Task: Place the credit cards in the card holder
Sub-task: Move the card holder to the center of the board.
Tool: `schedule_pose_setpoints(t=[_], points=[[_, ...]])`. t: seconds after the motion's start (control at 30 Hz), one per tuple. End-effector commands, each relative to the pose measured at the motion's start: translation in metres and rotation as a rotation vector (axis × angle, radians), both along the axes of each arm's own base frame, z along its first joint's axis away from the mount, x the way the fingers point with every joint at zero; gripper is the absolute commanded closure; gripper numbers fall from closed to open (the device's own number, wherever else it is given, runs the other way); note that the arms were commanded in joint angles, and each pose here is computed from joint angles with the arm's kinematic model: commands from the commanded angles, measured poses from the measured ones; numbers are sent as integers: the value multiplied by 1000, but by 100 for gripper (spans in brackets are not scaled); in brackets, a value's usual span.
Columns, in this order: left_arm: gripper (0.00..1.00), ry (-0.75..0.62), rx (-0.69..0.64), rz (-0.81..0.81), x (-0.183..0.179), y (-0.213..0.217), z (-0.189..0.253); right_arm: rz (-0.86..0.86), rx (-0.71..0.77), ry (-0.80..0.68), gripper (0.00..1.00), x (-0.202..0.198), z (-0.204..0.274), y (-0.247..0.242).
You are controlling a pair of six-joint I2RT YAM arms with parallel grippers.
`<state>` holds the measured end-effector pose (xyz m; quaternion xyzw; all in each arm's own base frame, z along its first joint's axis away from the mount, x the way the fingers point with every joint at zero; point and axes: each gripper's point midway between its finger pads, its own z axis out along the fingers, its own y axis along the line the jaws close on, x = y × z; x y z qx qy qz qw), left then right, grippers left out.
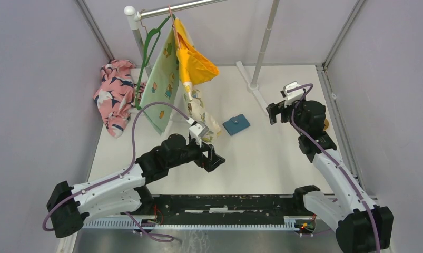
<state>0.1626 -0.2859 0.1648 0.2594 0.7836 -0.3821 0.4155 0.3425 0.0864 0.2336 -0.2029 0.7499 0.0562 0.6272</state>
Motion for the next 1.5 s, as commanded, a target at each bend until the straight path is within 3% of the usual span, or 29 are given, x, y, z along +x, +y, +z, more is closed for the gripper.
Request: schedule_pose_setpoints(t=[0.0, 0.13, 0.3, 0.57, 0.83, 1.0, 1.13, 1.33, 1.47], points=[[0, -102, -155, 6, 3, -3, 52, 112, 3, -73, 2, 1, 24, 17], [0, -74, -186, 29, 1, 0, 53, 437, -126, -73, 2, -15, -3, 55], [4, -57, -173, 13, -1, -3, 40, 685, -94, 51, 2, -17, -50, 88], [11, 2, -127, 82, 3, 7, 0, 630, -109, 460, 5, 49, -120, 96], [15, 10, -104, 172, 10, 20, -18, 477, -89, 598, 20, 78, -164, 98], [23, 23, -107, 178, 11, 19, -21, 526, -25, 708, 26, 58, -193, 109], [30, 40, -131, 180, 10, 17, -23, 571, 18, 759, 40, 40, -204, 115], [38, 98, -192, 149, 1, 9, -31, 664, 44, 839, 78, -14, -210, 112], [38, 138, -261, 139, -4, 5, -37, 742, 48, 914, 85, -73, -217, 106]])
